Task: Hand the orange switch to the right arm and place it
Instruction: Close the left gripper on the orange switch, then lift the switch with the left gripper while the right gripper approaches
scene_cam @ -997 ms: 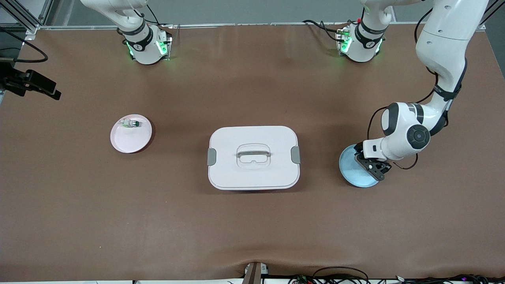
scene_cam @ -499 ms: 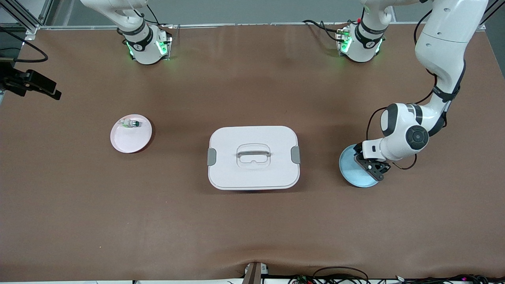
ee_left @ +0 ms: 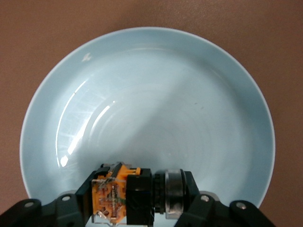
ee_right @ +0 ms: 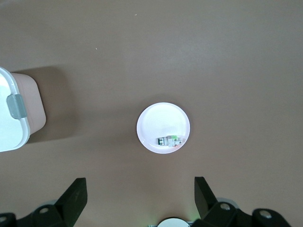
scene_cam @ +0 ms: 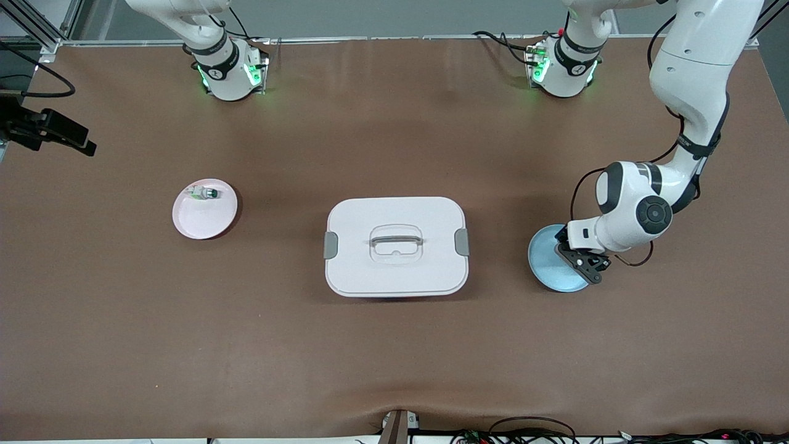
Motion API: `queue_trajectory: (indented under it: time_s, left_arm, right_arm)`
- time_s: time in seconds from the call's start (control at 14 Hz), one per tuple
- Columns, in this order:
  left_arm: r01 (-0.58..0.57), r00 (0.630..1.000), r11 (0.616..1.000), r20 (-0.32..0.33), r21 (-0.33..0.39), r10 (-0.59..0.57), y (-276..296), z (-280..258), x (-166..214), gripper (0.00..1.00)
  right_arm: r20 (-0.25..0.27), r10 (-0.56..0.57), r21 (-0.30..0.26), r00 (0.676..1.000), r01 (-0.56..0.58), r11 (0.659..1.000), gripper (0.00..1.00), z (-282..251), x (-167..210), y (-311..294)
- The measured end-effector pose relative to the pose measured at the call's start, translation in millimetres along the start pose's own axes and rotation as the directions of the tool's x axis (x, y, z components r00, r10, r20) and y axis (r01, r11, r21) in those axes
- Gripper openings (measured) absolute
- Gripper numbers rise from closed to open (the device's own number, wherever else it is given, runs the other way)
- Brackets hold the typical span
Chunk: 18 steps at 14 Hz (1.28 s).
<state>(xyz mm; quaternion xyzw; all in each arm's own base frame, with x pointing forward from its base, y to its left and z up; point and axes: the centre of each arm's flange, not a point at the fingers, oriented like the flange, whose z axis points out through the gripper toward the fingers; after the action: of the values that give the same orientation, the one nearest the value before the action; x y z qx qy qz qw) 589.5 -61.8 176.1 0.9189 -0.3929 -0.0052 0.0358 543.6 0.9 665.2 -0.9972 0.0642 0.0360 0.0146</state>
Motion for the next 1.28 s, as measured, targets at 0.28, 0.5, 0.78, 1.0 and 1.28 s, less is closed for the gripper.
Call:
queue_trajectory:
  time_s: [0.28, 0.5, 0.78, 1.0, 1.28]
  left_arm:
    - [-0.002, 1.000, 1.000, 0.014, -0.009, 0.002, 1, -8, 1, 0.73]
    - [-0.004, 0.999, 1.000, 0.035, -0.016, 0.005, 0, -40, 3, 0.73]
    - [0.083, 0.994, 0.996, 0.075, -0.021, -0.081, 12, -95, 3, 0.73]
    - [0.147, 0.984, 0.989, 0.108, -0.024, -0.144, 37, -131, 11, 0.73]
    - [0.233, 0.967, 0.972, 0.110, -0.004, -0.232, 56, -176, 25, 0.73]
  right_arm:
    - [0.000, 0.000, 0.001, 1.000, 0.000, 1.000, 1.00, 0, 0, 0]
    - [0.000, -0.002, 0.008, 1.000, 0.002, 1.000, 1.00, 0, 0, -1]
    - [0.001, -0.003, 0.015, 1.000, 0.003, 1.000, 1.00, 0, 0, -2]
    - [0.004, -0.003, 0.016, 1.000, 0.003, 1.000, 1.00, 1, 0, -2]
    - [0.014, -0.003, 0.019, 1.000, 0.003, 1.000, 1.00, 6, 0, -2]
